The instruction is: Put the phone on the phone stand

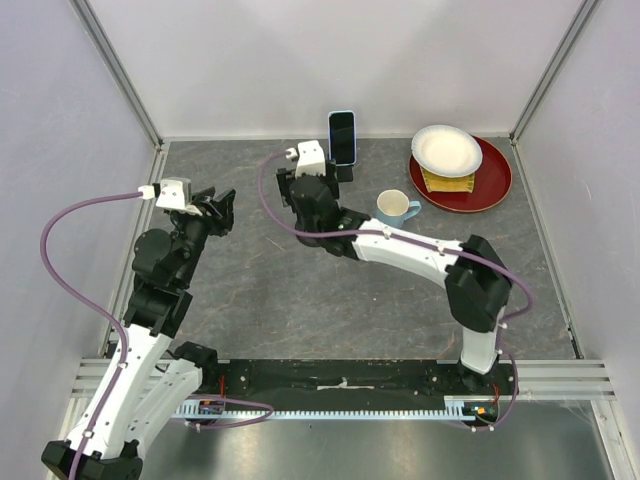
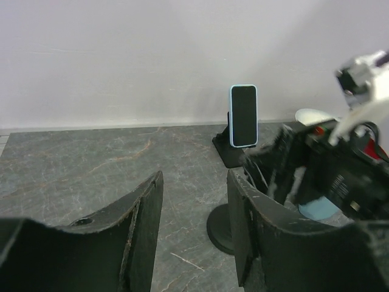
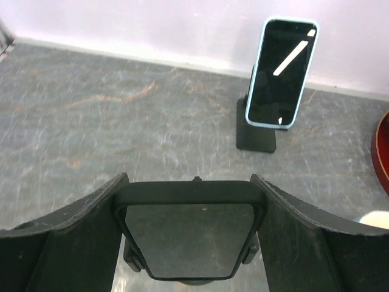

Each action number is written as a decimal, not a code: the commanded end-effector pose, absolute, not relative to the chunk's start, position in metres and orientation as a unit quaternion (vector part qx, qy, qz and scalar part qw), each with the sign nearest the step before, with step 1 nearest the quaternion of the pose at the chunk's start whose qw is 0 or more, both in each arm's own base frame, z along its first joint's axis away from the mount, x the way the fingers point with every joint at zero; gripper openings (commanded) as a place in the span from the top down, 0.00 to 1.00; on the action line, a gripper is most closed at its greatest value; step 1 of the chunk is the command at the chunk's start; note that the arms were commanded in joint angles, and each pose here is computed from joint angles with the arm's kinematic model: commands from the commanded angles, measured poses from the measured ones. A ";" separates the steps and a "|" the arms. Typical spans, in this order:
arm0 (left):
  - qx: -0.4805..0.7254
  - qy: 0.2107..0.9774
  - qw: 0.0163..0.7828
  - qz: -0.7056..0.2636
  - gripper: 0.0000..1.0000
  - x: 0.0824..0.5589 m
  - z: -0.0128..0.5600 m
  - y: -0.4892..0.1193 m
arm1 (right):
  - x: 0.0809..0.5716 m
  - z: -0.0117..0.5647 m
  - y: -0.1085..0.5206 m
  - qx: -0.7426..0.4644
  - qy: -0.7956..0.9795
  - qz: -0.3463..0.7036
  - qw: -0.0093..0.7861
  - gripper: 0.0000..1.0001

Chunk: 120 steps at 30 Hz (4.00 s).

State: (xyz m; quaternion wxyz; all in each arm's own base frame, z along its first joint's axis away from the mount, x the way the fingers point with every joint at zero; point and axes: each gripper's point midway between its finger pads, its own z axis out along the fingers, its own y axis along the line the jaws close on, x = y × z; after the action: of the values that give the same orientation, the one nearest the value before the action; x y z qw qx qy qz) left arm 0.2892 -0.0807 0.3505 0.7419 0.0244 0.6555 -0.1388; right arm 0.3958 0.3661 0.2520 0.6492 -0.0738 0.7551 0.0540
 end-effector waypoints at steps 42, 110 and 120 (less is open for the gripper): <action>0.004 0.684 0.697 -0.216 0.37 0.316 0.339 -0.087 | 0.607 0.285 0.387 0.050 0.663 0.102 0.740 1.00; 0.015 0.694 0.668 -0.270 0.40 0.322 0.329 -0.101 | 0.473 0.362 0.341 -0.226 0.758 0.048 0.610 0.02; 0.050 0.690 0.649 -0.316 0.38 0.322 0.322 -0.121 | 0.356 0.335 0.247 -0.145 0.842 0.076 0.514 0.02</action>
State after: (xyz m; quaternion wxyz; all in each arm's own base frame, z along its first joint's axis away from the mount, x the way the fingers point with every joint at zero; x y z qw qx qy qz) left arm 0.3219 -0.1065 0.2997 0.6378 0.0205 0.7194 -0.2743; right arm 0.4180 0.2952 0.3596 0.5641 -0.1976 0.7992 0.0628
